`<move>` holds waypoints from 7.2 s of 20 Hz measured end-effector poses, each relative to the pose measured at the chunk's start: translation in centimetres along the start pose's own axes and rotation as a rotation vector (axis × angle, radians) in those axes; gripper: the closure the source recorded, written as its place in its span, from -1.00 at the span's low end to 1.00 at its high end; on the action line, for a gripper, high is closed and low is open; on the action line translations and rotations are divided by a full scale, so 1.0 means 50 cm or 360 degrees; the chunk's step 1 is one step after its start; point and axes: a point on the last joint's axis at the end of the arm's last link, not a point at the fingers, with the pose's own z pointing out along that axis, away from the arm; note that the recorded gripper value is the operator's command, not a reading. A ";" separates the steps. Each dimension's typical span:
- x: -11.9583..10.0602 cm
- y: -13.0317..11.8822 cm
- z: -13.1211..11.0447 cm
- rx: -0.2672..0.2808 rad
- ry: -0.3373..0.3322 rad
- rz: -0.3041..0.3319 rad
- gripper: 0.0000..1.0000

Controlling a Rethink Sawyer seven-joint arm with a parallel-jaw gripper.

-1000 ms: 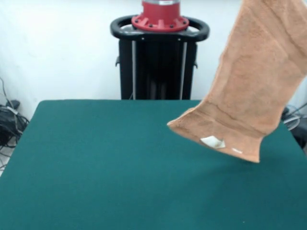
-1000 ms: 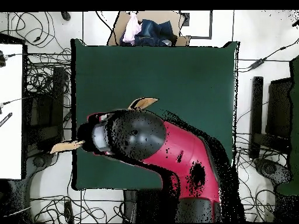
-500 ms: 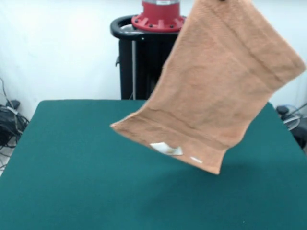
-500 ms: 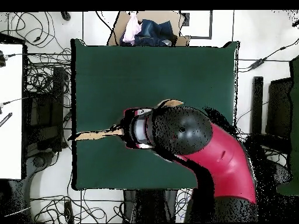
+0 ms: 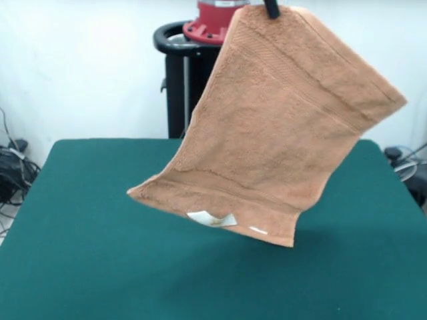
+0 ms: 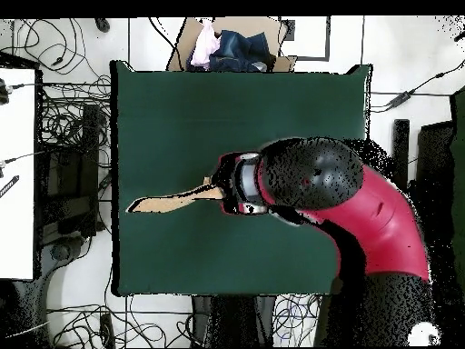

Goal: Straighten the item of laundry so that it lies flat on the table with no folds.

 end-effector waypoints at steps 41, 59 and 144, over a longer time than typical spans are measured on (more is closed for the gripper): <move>-0.032 0.247 -0.128 -0.0025 -0.0038 -0.0301 1.00; -0.056 0.226 0.024 -0.0412 -0.0314 -0.0244 1.00; 0.053 -0.338 0.538 -0.0569 -0.0510 -0.0819 -1.00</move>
